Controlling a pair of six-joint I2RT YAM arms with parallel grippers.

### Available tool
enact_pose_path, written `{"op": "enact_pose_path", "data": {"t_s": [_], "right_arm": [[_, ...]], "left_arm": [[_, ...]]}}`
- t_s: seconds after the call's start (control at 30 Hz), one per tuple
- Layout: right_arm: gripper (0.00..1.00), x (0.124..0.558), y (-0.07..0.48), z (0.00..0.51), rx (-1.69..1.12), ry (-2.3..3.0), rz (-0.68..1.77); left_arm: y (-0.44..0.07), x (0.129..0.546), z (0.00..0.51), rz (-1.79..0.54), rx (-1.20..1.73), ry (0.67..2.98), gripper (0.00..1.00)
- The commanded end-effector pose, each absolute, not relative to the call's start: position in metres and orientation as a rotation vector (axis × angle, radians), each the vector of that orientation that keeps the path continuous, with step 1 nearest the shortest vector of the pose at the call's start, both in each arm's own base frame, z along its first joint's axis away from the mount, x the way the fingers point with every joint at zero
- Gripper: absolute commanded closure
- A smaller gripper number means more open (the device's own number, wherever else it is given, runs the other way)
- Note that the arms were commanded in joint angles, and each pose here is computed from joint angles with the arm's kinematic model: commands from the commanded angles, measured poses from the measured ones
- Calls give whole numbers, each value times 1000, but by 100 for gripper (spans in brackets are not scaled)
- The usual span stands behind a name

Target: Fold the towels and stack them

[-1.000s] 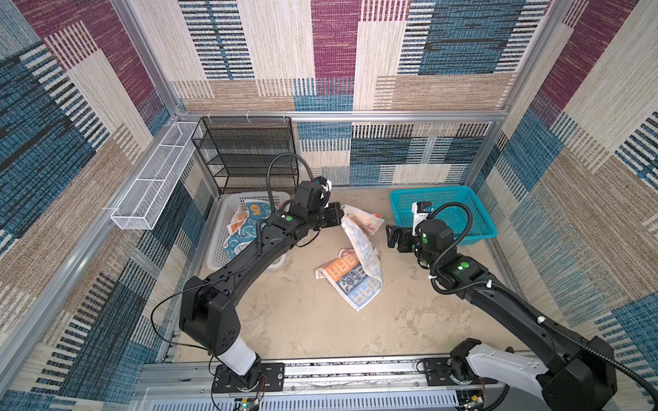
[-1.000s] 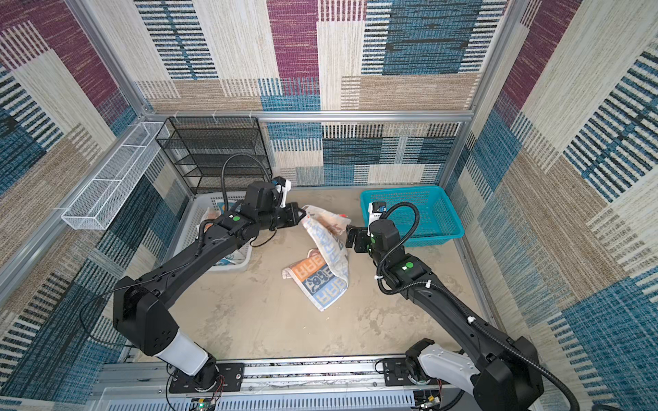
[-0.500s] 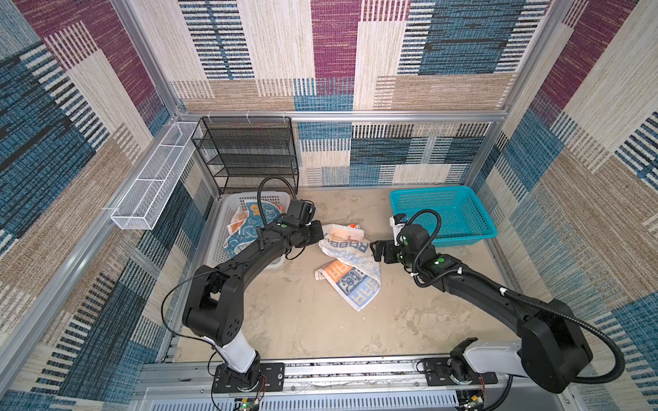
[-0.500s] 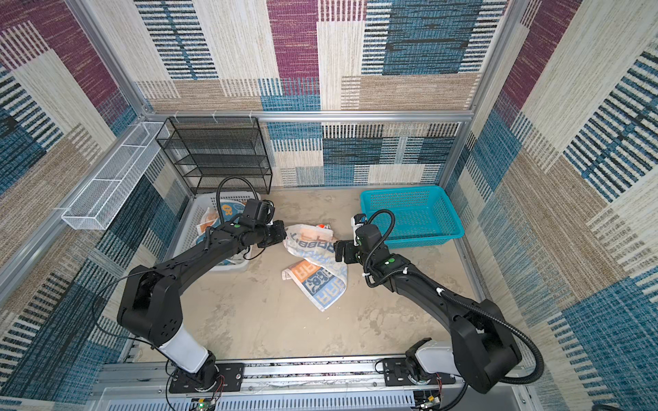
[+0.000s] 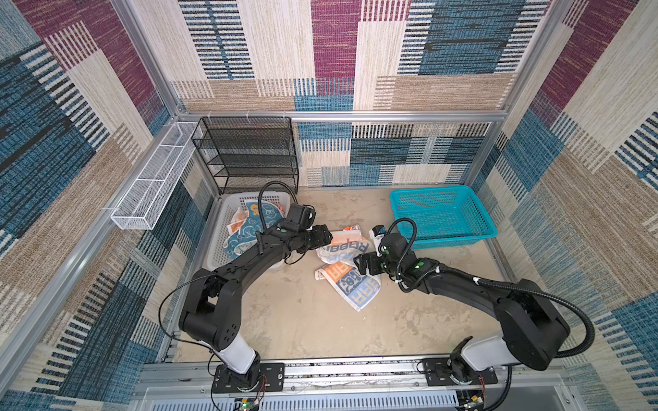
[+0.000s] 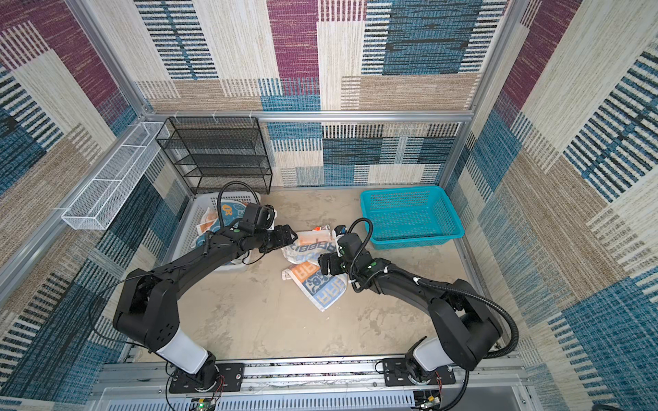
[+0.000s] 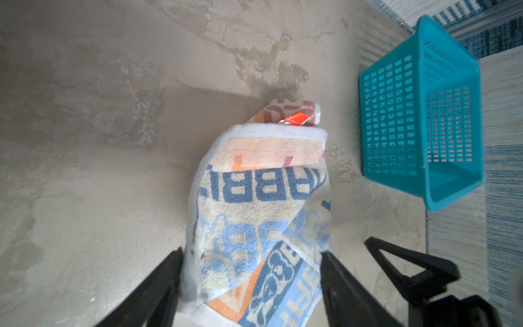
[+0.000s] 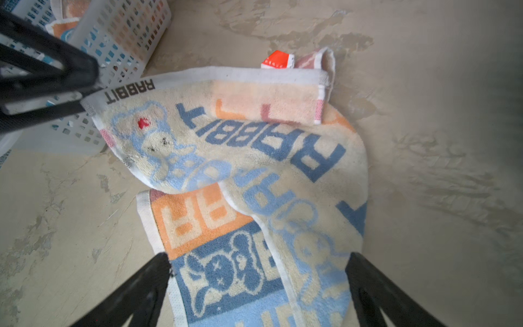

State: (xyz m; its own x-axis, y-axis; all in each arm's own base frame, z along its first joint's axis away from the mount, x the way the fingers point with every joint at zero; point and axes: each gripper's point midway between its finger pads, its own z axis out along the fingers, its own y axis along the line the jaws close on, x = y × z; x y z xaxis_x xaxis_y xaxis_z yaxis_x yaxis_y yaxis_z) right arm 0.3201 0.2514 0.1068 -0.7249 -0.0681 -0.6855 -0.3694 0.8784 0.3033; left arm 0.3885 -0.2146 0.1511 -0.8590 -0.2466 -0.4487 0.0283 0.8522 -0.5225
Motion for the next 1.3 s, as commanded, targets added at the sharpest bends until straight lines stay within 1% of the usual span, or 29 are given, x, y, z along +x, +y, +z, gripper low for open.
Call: {"op": "enact_pose_path", "data": {"t_s": [0.0,0.07,0.13,0.23,0.4,0.5,0.67,0.83,0.97,1.07,1.13,1.27], "right_arm": [[1,311,268,102,-300,2349,646],[1,303,274,94,-297,2370,704],[1,298,277,86,-300,2385,735],[1,297,276,73,-303,2422,715],[1,299,263,57,-317,2475,602],[1,303,245,49,-298,2512,547],[1,316,208,28,-237,2581,459],[1,335,196,16,-245,2618,347],[1,355,196,29,-232,2598,268],[1,358,210,68,-215,2514,394],[1,352,223,94,-213,2451,493],[1,332,260,107,-274,2428,630]], "left_arm": [[-202,384,156,-653,-162,2511,7],[-199,380,159,-642,-160,2503,1],[-197,378,165,-648,-161,2484,1],[-197,374,172,-661,-151,2466,1],[-195,367,179,-669,-131,2457,1],[-192,362,179,-665,-130,2458,1],[-192,354,181,-693,-126,2450,1],[-196,347,179,-736,-118,2451,1],[-194,341,174,-737,-124,2456,1],[-190,339,173,-717,-121,2457,1],[-188,339,174,-699,-112,2453,1],[-190,342,179,-699,-95,2439,1]]}}
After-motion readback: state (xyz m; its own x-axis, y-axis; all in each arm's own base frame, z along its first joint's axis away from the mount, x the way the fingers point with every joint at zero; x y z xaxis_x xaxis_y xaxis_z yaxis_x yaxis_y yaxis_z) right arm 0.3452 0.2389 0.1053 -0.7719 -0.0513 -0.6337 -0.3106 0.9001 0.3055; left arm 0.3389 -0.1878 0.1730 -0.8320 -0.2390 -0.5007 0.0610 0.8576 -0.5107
